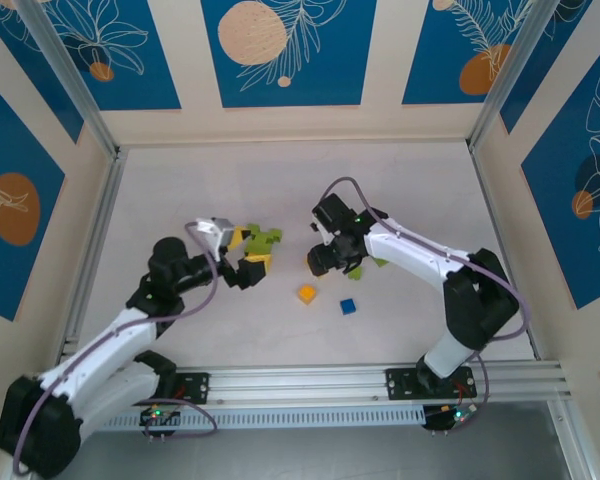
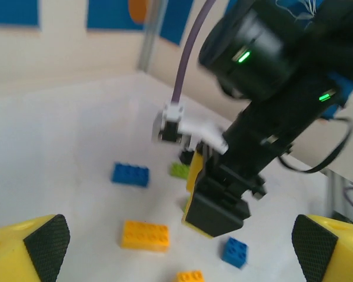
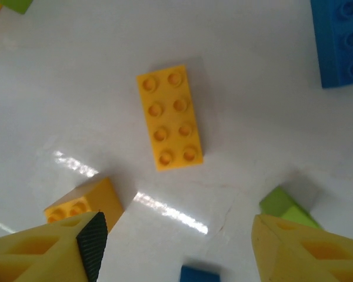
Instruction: Assemble a carrot with lego
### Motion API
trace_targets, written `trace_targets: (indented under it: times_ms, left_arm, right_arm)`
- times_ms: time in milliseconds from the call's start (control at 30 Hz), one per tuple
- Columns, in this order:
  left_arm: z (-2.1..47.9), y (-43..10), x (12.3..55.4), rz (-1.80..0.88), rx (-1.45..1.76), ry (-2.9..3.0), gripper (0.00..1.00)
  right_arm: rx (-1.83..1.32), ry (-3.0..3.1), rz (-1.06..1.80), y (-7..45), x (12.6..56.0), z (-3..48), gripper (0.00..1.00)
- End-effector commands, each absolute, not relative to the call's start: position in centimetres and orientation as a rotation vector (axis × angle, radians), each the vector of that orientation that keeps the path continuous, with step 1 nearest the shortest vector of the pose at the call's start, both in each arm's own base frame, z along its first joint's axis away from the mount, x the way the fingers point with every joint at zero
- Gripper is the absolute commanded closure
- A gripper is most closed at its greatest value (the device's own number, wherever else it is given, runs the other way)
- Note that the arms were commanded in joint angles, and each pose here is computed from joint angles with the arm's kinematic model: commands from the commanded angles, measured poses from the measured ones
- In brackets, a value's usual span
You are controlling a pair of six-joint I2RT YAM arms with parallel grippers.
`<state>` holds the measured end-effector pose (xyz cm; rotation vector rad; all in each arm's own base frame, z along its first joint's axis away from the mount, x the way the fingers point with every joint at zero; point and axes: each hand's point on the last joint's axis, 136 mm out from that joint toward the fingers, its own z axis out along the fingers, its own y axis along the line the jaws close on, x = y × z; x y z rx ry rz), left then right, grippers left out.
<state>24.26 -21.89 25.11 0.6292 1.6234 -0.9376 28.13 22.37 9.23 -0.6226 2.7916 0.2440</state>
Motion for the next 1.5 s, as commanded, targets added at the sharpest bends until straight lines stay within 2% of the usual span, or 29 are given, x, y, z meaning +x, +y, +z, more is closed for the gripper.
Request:
trace_targets:
  times_ms: [0,200,900,1267,1467]
  left_arm:
    - [24.0,-20.0,24.6,-0.781,0.598,1.63,0.01]
    - [22.6,-21.3,25.4,-0.822,0.65,1.686,0.01]
    - [21.0,-21.6,26.5,-0.803,0.65,1.743,0.0]
    - [20.8,-21.6,26.8,-0.792,0.647,1.754,0.01]
    - [20.7,-21.6,27.0,-0.791,0.646,1.76,0.01]
  right_arm:
    - [-0.772,2.688,0.396,24.7,30.4,10.0,0.33]
    - [-0.846,2.719,0.476,26.6,31.0,8.8,0.31]
    - [-0.905,2.882,0.314,25.3,30.0,3.0,0.32]
    - [-0.904,2.907,0.282,24.7,30.0,2.2,0.46]
    - [-0.91,2.918,0.273,24.5,30.0,2.0,0.49]
